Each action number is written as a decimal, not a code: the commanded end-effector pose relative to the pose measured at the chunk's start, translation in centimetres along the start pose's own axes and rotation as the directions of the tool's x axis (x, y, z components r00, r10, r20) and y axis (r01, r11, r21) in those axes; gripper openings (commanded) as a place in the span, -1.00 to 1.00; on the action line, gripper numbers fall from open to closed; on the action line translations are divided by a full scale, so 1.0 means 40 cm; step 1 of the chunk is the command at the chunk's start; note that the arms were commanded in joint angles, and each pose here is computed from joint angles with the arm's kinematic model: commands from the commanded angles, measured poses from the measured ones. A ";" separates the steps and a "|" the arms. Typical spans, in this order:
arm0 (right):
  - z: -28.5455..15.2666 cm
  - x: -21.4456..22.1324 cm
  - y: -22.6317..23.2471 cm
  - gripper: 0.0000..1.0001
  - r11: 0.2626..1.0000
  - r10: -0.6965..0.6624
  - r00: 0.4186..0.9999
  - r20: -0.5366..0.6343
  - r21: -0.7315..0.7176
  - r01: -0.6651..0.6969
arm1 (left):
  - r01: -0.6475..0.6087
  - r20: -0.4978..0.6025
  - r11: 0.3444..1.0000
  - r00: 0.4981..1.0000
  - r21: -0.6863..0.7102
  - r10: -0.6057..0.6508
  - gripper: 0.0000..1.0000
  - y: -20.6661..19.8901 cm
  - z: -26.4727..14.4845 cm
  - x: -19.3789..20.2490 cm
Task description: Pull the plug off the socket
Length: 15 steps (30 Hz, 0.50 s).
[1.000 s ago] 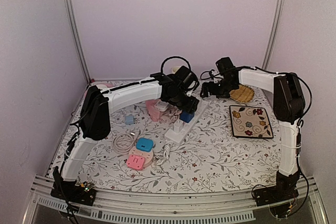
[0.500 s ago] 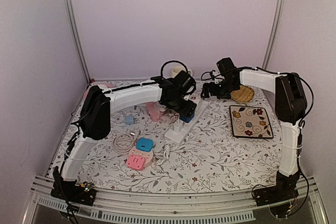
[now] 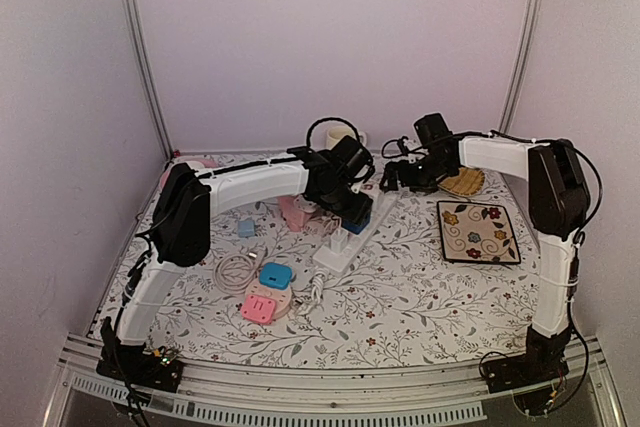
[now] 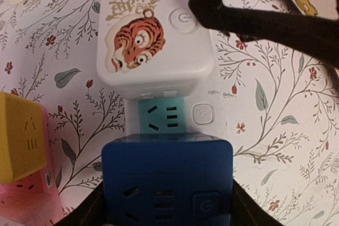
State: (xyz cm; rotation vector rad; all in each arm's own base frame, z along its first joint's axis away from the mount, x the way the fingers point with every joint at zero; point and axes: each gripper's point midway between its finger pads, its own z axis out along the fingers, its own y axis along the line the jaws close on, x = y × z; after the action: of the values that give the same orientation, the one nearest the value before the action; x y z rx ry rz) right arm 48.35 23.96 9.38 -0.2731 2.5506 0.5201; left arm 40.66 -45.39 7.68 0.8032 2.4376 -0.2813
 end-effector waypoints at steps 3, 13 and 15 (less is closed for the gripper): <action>-0.062 -0.027 0.118 0.98 0.979 -0.169 0.979 0.114 -0.093 0.180 | -0.090 -0.036 0.994 0.995 0.068 0.093 -0.01 -0.022 -0.018 0.039; -0.066 0.039 0.156 0.91 0.945 -0.291 0.947 0.138 -0.112 0.307 | -0.147 -0.044 0.977 0.987 0.154 0.155 -0.04 -0.044 -0.063 0.129; -0.061 0.054 0.171 0.89 0.939 -0.307 0.942 0.135 -0.121 0.323 | -0.145 -0.054 0.976 0.986 0.160 0.155 -0.05 -0.044 -0.064 0.141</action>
State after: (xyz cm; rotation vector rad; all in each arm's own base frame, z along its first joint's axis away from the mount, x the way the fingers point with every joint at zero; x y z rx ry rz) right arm 44.18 27.68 10.53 -0.5899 2.3929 0.5545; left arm 36.81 -43.73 7.61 0.9853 2.3914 -0.3624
